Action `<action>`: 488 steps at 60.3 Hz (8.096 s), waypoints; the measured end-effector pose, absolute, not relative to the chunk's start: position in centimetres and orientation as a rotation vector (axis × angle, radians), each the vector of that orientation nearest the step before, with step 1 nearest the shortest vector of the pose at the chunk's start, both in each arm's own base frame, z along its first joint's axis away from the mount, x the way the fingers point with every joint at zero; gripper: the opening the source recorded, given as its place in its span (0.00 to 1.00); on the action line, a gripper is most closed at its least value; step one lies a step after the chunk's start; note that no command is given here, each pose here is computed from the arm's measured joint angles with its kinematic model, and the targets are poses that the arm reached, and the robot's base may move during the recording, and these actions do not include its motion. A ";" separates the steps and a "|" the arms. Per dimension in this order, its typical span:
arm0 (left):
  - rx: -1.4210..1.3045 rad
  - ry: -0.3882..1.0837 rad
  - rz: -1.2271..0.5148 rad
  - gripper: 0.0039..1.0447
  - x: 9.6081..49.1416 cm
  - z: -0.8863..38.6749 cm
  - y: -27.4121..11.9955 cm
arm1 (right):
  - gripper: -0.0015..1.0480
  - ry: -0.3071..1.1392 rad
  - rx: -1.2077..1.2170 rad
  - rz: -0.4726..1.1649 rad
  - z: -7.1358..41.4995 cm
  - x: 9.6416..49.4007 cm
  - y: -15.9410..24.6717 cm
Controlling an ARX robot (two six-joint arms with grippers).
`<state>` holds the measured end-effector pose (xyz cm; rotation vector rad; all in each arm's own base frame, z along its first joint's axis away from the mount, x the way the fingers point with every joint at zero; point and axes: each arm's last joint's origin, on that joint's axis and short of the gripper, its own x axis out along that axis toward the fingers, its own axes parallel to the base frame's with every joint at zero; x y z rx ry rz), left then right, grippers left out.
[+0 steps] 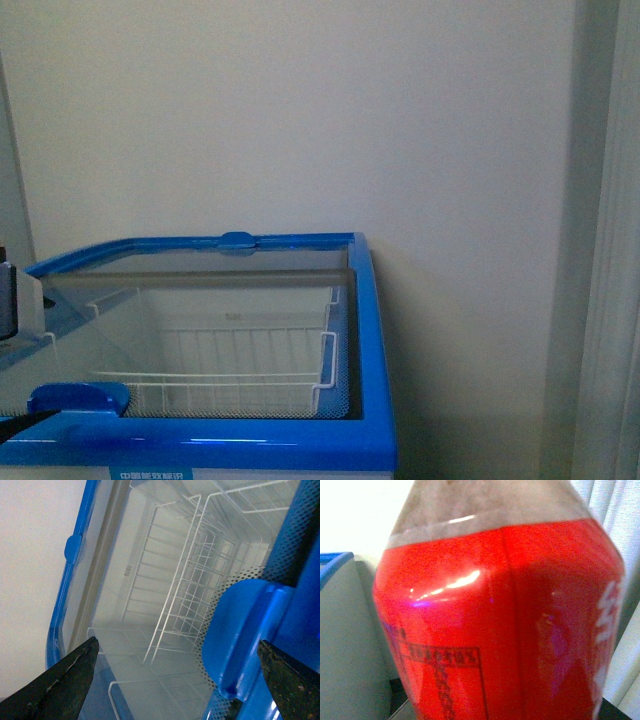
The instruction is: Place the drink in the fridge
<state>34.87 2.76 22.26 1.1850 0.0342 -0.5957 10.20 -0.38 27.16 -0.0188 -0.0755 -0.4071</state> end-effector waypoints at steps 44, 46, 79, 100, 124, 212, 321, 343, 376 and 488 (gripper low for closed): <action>1.205 -0.092 -0.373 0.92 51.1 26.0 -0.3 | 0.35 -0.076 -0.019 -0.407 27.2 10.2 -0.4; 1.178 -0.111 -0.321 0.92 51.9 26.6 -0.5 | 0.35 -0.076 -0.019 -0.407 27.2 10.2 -0.4; 0.256 0.084 -0.023 0.92 43.4 28.3 1.3 | 0.35 -0.076 -0.019 -0.407 27.2 10.2 -0.4; -0.233 0.193 -0.153 0.90 19.1 26.4 -0.1 | 0.35 -0.075 -0.019 -0.410 27.2 10.2 -0.4; -0.019 0.007 0.002 0.29 11.2 21.1 0.0 | 0.35 0.409 -0.081 0.235 31.0 14.3 0.4; -0.008 -0.006 0.002 0.02 9.7 16.8 0.0 | 0.35 0.197 -1.169 0.694 25.8 46.7 32.0; -0.008 -0.006 0.002 0.02 9.7 16.8 0.0 | 0.93 0.164 -0.999 0.639 22.0 48.2 33.7; -0.007 -0.007 0.002 0.02 9.7 16.8 0.0 | 0.93 0.155 -0.248 0.270 36.7 47.7 22.6; -0.007 -0.007 0.002 0.02 9.7 16.8 0.0 | 0.93 0.239 0.085 -0.116 41.8 30.0 4.2; -0.007 -0.007 0.001 0.02 9.7 16.8 0.0 | 0.03 -0.006 0.003 0.001 16.8 9.7 0.0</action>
